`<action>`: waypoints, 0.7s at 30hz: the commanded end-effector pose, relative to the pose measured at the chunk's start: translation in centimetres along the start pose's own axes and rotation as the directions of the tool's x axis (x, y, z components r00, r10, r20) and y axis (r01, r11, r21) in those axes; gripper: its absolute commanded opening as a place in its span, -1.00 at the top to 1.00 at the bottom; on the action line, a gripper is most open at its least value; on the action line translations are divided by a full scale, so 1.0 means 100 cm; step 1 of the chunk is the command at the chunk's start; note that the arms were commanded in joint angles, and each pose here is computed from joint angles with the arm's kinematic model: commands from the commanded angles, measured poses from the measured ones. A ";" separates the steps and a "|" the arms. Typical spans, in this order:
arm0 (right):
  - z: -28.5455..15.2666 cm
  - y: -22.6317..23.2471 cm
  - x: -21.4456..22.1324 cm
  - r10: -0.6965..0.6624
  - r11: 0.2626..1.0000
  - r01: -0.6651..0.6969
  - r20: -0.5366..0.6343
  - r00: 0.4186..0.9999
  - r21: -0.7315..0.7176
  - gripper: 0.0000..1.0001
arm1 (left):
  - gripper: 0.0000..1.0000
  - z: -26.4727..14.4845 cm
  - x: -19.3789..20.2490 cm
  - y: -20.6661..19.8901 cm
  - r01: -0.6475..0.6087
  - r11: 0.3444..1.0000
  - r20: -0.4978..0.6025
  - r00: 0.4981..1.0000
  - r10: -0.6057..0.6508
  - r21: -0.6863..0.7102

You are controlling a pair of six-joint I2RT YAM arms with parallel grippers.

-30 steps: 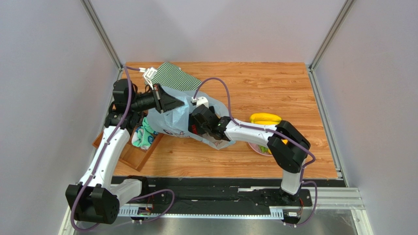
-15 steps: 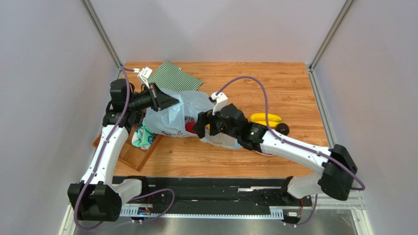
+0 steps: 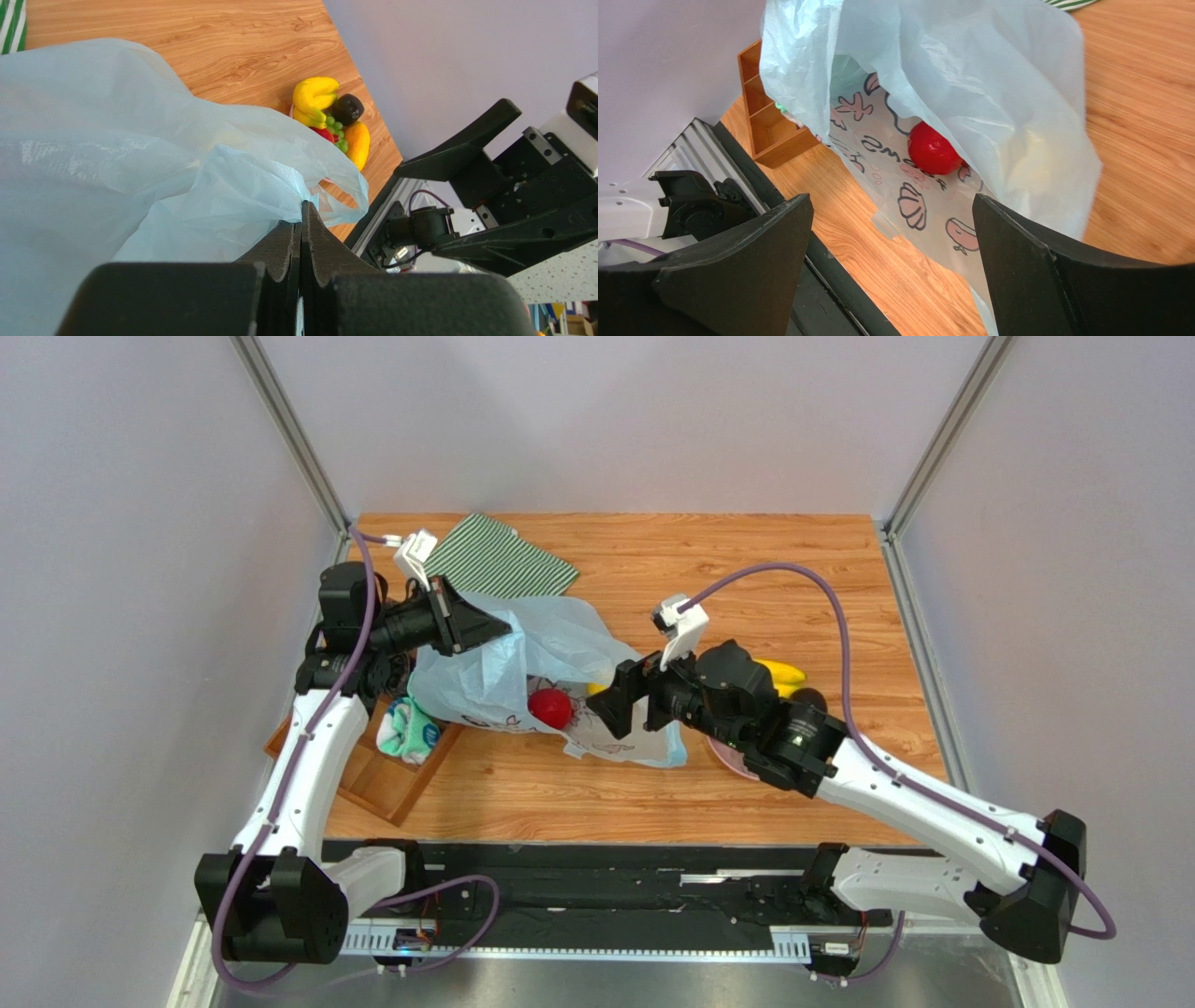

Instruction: Place the fruits into the plastic bag

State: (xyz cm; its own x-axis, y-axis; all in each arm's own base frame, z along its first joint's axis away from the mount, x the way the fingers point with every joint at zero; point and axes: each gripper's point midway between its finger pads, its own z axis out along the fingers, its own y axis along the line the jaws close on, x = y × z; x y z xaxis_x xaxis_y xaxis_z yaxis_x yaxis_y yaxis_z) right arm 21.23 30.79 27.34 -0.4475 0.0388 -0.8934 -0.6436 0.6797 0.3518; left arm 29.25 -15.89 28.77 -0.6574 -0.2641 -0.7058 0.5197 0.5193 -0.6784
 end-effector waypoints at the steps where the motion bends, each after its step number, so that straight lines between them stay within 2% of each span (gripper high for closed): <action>1: -0.025 -0.037 -0.016 -0.015 0.983 0.006 0.048 0.999 0.182 -0.73 | 1.00 -0.005 -0.011 -0.007 -0.057 0.998 0.028 0.998 0.057 0.001; 5: -0.039 -0.077 0.004 -0.017 0.925 0.022 -0.018 1.000 0.378 -0.67 | 1.00 -0.005 -0.011 -0.007 -0.053 0.999 0.027 0.998 0.053 0.004; 7: -0.043 -0.083 0.015 -0.005 0.914 0.024 -0.049 0.999 0.405 -0.65 | 1.00 -0.005 -0.012 -0.008 -0.055 0.998 0.030 0.998 0.055 0.005; 18: -0.029 -0.105 0.077 0.048 0.887 0.051 -0.202 0.978 0.459 -0.58 | 1.00 -0.005 -0.011 -0.007 -0.050 0.999 0.027 0.998 0.050 0.002; 21: -0.020 -0.103 0.092 0.071 0.900 0.043 -0.244 0.967 0.434 -0.55 | 1.00 -0.005 -0.011 -0.008 -0.055 0.998 0.029 0.998 0.055 0.004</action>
State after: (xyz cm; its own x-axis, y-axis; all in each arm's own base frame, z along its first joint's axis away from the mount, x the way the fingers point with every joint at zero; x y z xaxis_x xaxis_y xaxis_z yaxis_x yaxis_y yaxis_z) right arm 22.50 22.15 17.65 -0.5924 -0.1008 -0.7993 -0.3391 0.9312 0.1339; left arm 29.28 -15.84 28.69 -0.6575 -0.2644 -0.7055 0.5166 0.5234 -0.6776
